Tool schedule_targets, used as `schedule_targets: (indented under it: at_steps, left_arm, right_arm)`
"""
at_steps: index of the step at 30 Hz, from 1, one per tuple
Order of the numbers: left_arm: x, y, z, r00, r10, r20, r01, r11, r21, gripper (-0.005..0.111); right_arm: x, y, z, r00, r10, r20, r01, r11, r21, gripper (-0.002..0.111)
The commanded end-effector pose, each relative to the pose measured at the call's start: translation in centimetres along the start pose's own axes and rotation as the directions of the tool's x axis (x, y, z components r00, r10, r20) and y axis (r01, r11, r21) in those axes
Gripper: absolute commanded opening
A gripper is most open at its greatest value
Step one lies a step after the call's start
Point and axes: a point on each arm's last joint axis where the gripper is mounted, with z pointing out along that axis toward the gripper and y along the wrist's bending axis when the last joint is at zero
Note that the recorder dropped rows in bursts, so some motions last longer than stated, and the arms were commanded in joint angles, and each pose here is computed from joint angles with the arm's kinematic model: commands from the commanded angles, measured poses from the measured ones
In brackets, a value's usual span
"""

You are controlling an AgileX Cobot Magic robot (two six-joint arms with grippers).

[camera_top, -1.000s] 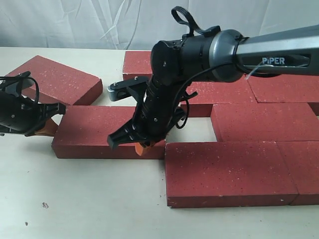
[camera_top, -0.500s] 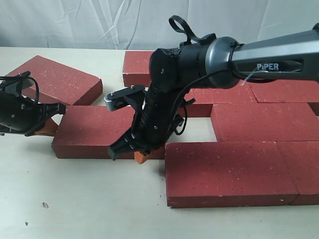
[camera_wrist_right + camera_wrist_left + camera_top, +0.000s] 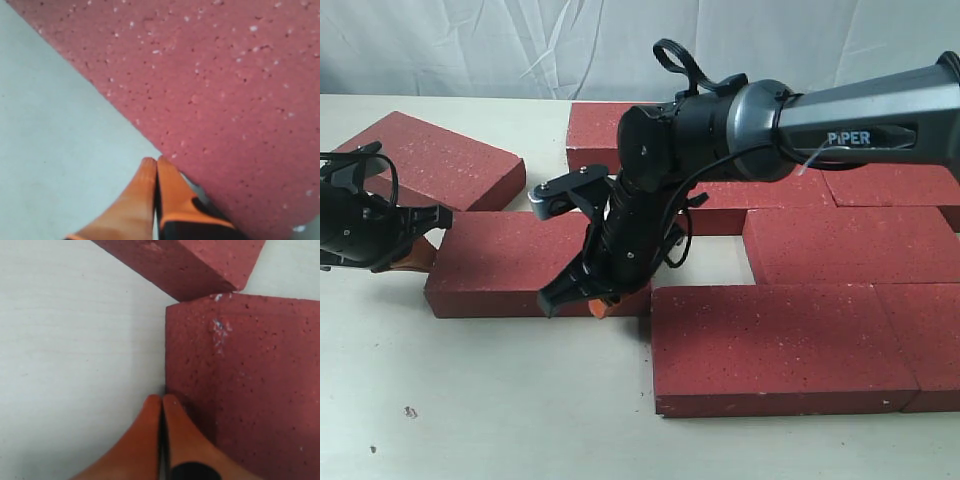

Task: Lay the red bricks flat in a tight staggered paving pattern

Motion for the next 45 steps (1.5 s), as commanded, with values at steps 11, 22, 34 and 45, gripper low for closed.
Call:
schedule_targets:
  at_steps: [11,22,34,45]
  left_arm:
    - [-0.1,-0.4,0.2,1.000,-0.001,0.005,0.001,1.000,0.014,0.000]
    - [0.6,-2.7,1.1,0.997,0.071,-0.026,-0.070,0.997,0.037,0.000]
    - [0.0,-1.1,0.7,0.999,0.044,0.010,-0.044,0.999,-0.023,0.000]
    - [-0.7,1.4,-0.6,0.998,-0.053,0.042,0.055,0.998,-0.029,0.000]
  right_arm:
    - [-0.4,1.6,-3.1,0.993,0.095,0.075,-0.084,0.988,-0.133,-0.001]
    - [-1.0,-2.5,-8.8,0.946,0.211,0.244,-0.185,0.975,-0.126,-0.001]
    - [-0.4,-4.4,-9.2,0.946,0.248,0.207,-0.227,0.966,-0.120,-0.001]
    - [0.5,-3.4,-6.1,0.981,0.195,0.020,-0.191,0.972,-0.137,-0.001]
